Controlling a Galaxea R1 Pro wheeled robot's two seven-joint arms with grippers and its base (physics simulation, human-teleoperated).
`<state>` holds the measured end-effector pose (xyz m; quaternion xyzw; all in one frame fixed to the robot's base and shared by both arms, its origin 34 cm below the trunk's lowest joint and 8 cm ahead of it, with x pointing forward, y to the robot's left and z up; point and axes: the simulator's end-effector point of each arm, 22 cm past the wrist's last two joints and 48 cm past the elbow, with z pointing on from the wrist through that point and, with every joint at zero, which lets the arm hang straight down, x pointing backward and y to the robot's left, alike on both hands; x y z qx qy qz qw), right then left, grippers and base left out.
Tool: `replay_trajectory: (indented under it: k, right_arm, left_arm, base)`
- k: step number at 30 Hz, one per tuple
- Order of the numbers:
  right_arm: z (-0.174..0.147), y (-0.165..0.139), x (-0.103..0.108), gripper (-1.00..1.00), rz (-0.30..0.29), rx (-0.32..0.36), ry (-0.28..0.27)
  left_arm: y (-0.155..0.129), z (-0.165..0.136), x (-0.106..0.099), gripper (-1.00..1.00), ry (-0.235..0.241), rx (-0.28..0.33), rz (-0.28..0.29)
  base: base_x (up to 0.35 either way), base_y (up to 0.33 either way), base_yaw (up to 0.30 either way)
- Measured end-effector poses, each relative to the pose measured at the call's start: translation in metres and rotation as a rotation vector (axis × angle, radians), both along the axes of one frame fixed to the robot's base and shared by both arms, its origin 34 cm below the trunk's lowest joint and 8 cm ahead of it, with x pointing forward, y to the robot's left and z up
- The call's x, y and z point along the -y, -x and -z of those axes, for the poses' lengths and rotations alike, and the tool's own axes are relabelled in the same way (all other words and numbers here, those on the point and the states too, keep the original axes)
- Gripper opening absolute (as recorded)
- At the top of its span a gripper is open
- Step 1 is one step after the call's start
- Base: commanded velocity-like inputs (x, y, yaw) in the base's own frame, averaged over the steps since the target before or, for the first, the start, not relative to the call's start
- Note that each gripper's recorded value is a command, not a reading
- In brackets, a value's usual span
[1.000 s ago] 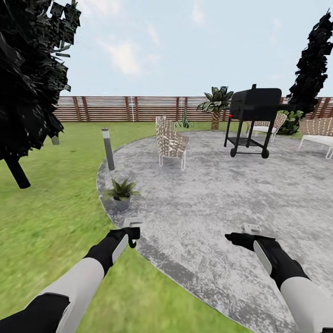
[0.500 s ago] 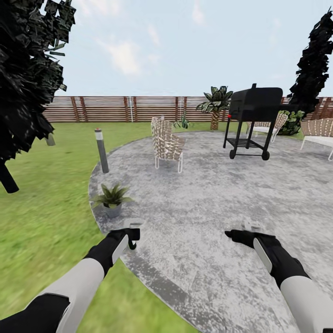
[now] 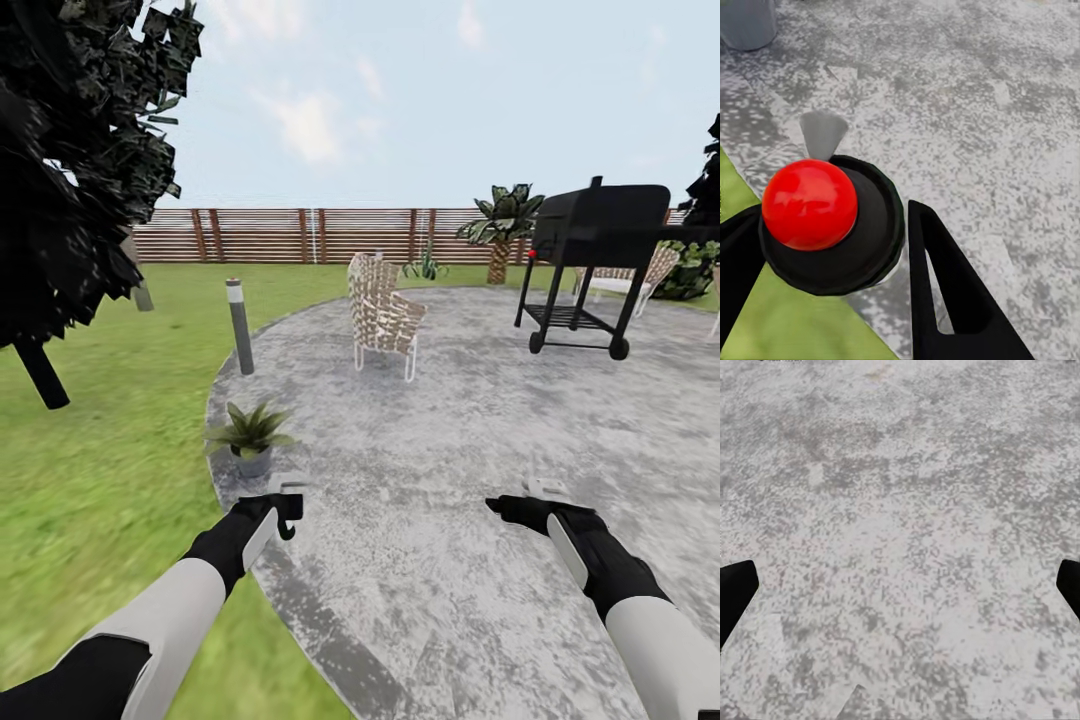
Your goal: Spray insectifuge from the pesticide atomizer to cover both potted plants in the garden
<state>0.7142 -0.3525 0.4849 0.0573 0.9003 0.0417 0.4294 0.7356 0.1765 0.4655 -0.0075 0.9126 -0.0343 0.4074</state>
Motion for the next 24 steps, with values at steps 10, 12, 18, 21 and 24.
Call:
replay_trajectory:
  k: [10, 12, 18, 21, 24]
  right_arm:
    - [0.0, 0.0, 0.0001, 1.0, 0.0, 0.0, 0.0]
    - [-0.0003, -0.0001, 0.0005, 1.0, 0.0, 0.0, 0.001]
    - [-0.0003, -0.0001, 0.0003, 1.0, 0.0, 0.0, 0.001]
    - [-0.0001, 0.0, 0.0004, 1.0, 0.001, 0.0, 0.001]
    - [-0.0003, -0.0001, 0.0006, 1.0, 0.001, 0.0, 0.001]
  left_arm:
    - [0.0, 0.0, 0.0004, -1.0, 0.0, 0.0, 0.001]
    - [0.0, 0.0, 0.0004, -1.0, 0.0, 0.0, 0.0]
    - [0.0, -0.0002, 0.0004, -1.0, 0.0, 0.0, 0.001]
    - [0.0001, -0.0002, 0.0015, -1.0, 0.002, 0.0, 0.001]
    - [0.0004, -0.0004, 0.0055, -1.0, 0.005, 0.0, 0.005]
  base:
    - [0.271, -0.212, 0.249]
    - [0.271, -0.212, 0.249]
    - [0.271, -0.212, 0.25]
    - [0.271, -0.212, 0.25]
    - [0.271, -0.213, 0.25]
